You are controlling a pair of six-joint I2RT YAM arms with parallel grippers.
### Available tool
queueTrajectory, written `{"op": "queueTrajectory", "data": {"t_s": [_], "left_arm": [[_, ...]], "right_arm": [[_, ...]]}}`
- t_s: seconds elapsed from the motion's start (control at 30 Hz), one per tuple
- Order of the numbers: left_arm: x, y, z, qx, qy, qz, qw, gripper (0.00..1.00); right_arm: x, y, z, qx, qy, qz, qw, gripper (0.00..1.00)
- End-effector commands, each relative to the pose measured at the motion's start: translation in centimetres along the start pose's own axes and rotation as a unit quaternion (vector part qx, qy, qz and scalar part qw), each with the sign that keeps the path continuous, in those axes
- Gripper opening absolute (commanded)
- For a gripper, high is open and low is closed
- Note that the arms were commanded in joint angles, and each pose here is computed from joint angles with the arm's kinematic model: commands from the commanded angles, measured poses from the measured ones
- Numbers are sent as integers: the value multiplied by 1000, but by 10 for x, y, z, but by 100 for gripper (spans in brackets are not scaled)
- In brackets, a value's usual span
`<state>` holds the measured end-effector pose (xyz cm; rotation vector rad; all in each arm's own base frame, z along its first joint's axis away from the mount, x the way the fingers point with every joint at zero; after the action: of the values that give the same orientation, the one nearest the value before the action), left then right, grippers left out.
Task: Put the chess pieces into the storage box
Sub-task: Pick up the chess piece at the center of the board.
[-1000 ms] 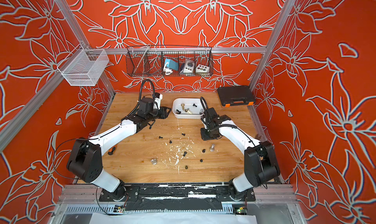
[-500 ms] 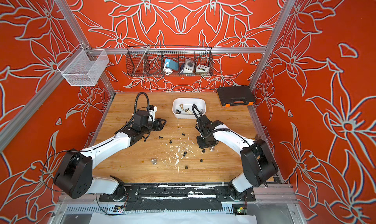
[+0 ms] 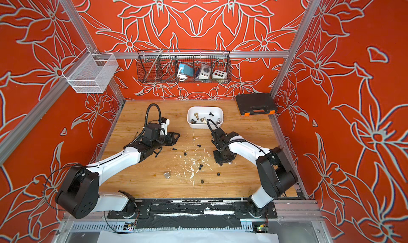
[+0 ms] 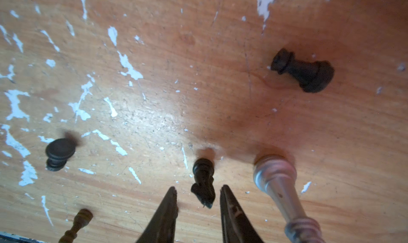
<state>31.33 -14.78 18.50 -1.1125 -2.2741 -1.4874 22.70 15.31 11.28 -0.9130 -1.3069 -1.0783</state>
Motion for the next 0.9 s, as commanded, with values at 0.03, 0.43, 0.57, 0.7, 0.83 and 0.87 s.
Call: {"op": "queueTrajectory", "data": {"t_s": [0.03,0.43,0.57,0.7,0.83,0.87], "left_arm": [[5,2,-5,0,-12,-10,1000,44],[3,-3,-2,4,-8,2,1000,44],[4,-5,-2,6,-6,4,1000,44],[4,-4,-3,7,-7,3,1000,44],[4,-5,-3,7,-7,4,1000,44],[4,-5,-3,8,-7,5,1000,44]], "right_arm": [[-4,-5,-5,-6,-31,15,999,36],[-13,2,-1,-1,-25,16,1000,32],[-16,3,0,-1,-25,17,1000,29],[-18,3,1,1,-25,18,1000,25],[-19,2,0,1,-25,19,1000,21],[-19,2,0,1,-25,19,1000,20]]}}
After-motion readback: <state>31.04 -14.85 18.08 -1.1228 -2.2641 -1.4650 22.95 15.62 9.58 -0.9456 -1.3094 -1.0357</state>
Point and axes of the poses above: each gripper's point midway between its finger pads, its own x axis back along the fingers, its own z axis along the line the jaws close on, y = z × x, the point moved 7 cm from there along x, back along the fingers
